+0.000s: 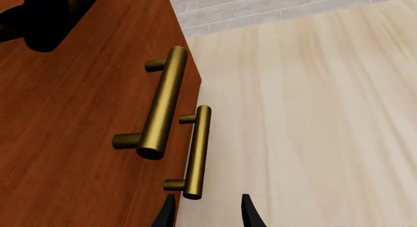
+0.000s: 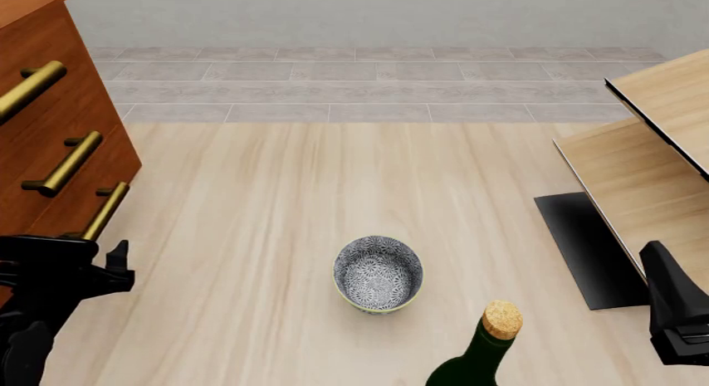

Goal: Close the bottom drawer of the cabinet.

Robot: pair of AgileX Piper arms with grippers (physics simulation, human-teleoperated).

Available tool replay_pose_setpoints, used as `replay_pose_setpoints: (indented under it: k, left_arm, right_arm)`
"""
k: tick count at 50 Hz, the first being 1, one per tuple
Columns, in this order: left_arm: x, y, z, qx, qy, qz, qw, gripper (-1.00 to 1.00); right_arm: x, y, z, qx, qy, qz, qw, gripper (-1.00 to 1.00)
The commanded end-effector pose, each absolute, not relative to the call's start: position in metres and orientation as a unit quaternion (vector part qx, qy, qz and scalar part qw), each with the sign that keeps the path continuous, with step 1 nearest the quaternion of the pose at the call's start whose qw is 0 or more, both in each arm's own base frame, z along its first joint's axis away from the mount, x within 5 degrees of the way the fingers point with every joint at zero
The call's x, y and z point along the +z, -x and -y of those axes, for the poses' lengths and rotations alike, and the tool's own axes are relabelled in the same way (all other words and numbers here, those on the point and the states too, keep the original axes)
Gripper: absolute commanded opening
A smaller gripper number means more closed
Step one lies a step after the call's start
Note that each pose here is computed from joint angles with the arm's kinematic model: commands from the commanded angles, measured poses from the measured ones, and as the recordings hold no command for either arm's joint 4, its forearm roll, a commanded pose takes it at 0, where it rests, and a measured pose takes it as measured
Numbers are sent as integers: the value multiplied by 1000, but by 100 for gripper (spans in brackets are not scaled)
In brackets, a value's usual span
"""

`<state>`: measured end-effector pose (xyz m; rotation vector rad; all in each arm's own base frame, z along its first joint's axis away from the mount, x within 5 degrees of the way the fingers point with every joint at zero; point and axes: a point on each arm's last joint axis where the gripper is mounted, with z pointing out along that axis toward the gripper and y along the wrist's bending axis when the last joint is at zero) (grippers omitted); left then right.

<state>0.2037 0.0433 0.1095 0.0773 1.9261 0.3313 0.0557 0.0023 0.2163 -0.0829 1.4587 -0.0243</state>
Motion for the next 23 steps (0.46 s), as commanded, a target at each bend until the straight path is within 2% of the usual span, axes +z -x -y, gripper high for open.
replay_pose_setpoints:
  k: [1,23]
  left_arm:
    - [112,-203,-52,158,-18,-813,560,100]
    - [112,-201,-55,165,-16,-813,558,100]
  right_arm:
    - [216,-56,-2,-12,38,-666,745,100]
    - [216,-56,-2,-11,38,-666,745,100]
